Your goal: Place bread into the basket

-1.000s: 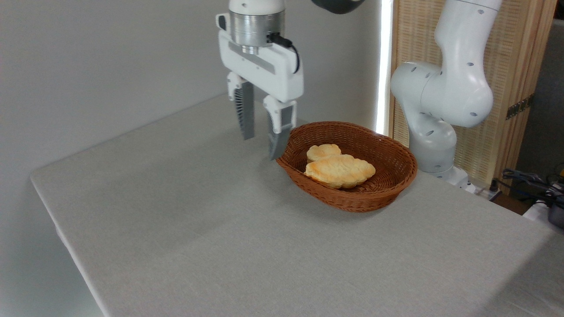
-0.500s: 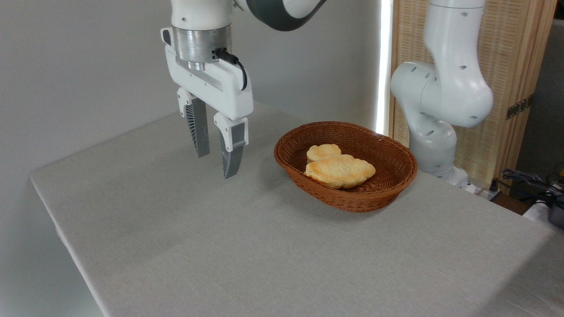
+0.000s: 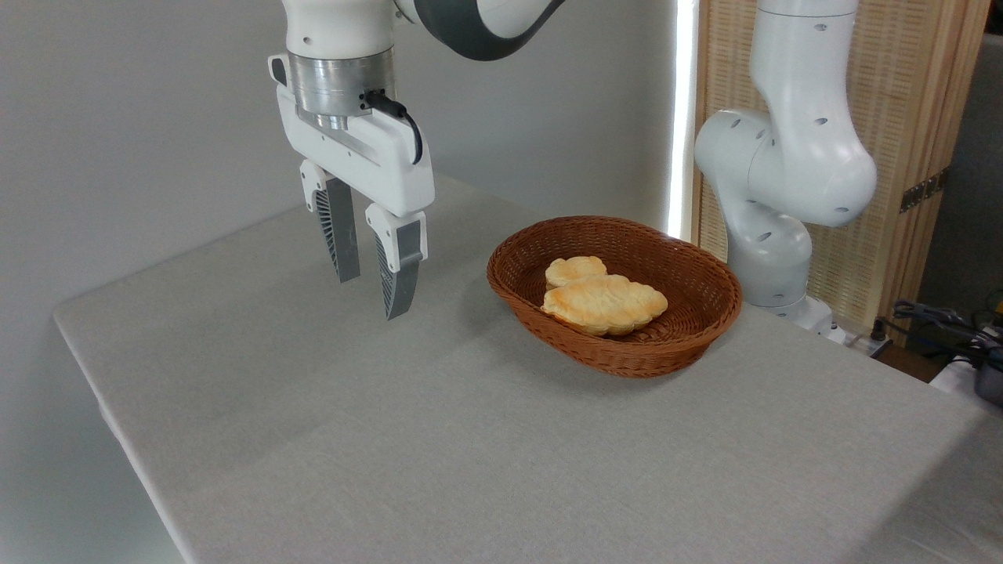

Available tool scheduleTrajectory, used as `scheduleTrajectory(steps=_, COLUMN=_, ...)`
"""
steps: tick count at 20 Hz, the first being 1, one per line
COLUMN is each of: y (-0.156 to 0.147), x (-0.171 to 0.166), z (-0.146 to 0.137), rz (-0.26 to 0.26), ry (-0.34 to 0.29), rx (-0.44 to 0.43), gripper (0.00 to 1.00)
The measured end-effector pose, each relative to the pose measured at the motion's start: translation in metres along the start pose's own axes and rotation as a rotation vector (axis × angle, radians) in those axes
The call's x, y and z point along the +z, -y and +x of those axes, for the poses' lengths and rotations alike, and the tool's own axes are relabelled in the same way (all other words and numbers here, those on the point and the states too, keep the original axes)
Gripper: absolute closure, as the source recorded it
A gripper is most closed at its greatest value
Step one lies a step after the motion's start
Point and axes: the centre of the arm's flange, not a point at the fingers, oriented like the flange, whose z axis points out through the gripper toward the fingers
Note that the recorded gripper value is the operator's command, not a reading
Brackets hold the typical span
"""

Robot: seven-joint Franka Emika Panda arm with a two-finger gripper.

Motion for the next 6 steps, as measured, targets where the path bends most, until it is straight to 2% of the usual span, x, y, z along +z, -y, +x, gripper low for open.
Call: scheduleTrajectory(steps=6, y=0.0027, x=-0.0014, z=0.0012, rz=0.043, ry=0.023, rx=-0.041, gripper=0.0)
